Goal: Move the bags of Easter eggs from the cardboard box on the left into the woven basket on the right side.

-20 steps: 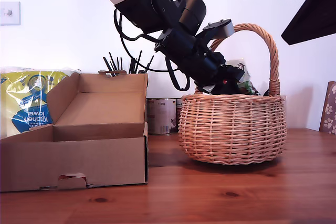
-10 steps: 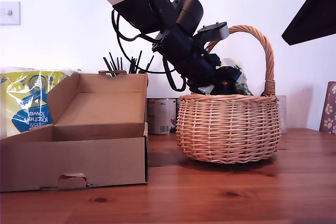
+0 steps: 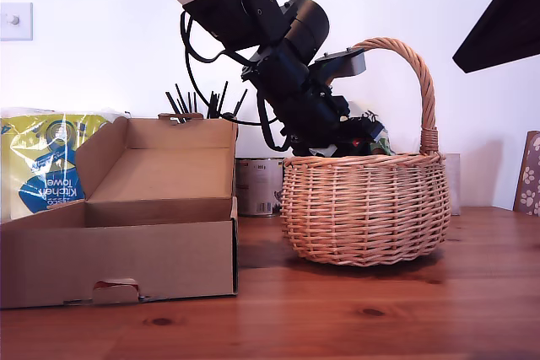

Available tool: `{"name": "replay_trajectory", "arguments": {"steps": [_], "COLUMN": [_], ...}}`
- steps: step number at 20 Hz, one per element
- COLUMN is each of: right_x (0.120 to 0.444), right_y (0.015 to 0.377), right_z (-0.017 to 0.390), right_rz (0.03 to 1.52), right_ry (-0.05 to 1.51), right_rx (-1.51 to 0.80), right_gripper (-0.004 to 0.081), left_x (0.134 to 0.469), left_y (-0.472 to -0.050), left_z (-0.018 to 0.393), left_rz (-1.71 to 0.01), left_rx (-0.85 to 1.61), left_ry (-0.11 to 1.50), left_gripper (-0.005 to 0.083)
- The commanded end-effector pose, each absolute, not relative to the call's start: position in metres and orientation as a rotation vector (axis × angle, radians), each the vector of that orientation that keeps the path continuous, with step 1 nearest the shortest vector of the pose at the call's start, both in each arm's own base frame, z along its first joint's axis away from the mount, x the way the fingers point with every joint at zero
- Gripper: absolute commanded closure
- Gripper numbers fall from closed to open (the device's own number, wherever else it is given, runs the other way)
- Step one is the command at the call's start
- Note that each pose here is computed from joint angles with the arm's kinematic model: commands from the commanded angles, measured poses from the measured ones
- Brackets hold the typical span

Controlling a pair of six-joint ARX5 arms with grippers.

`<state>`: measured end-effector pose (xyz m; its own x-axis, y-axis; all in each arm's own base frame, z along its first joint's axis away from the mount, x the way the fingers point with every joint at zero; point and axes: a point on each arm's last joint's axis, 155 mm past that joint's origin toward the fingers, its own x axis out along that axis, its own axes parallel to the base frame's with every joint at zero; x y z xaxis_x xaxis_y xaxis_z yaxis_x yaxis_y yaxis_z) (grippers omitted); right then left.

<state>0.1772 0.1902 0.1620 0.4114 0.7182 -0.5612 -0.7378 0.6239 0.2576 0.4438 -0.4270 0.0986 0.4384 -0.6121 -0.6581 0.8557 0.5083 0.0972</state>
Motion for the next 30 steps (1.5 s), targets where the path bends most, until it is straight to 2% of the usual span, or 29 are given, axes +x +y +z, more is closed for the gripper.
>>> {"name": "replay_trajectory", "arguments": {"steps": [1,4,7,14,16,19,20,26,30], "right_x": [0.177,0.177,0.177,0.177,0.177,0.177,0.177,0.191,0.192], "right_y": [0.192,0.192,0.192,0.192,0.192,0.192,0.192,0.2,0.199], "right_z": [0.167,0.167,0.167,0.167,0.167,0.167,0.167,0.19,0.19], "right_rz": [0.925,0.925,0.925,0.925,0.925,0.925,0.925,0.935,0.927], "right_ry": [0.675,0.675,0.675,0.675,0.675,0.675,0.674,0.556,0.553], "right_rx": [-0.034,-0.034,-0.034,-0.034,-0.034,-0.034,-0.034,-0.025,-0.027], "right_gripper": [0.0783,0.0783,0.0783,0.0783,0.0783,0.0783,0.0783,0.0783,0.0783], "left_x": [0.447,0.45,0.444,0.411,0.404,0.393,0.39,0.389,0.384], "left_y": [-0.426,-0.437,-0.438,-0.397,-0.383,-0.363,-0.357,-0.311,-0.269], "left_z": [0.091,0.129,0.159,0.184,0.189,0.197,0.199,0.204,0.189], "left_rz": [-0.945,-0.978,-1.002,-0.993,-0.983,-1.003,-1.017,-0.991,-0.925], "left_rx": [0.453,0.419,0.404,0.435,0.439,0.466,0.456,0.424,0.395], "left_ry": [0.626,0.547,0.518,0.659,0.7,0.735,0.751,0.794,0.808], "left_gripper": [0.0442,0.0363,0.0359,0.0374,0.0479,0.0766,0.0792,0.0793,0.0793]}}
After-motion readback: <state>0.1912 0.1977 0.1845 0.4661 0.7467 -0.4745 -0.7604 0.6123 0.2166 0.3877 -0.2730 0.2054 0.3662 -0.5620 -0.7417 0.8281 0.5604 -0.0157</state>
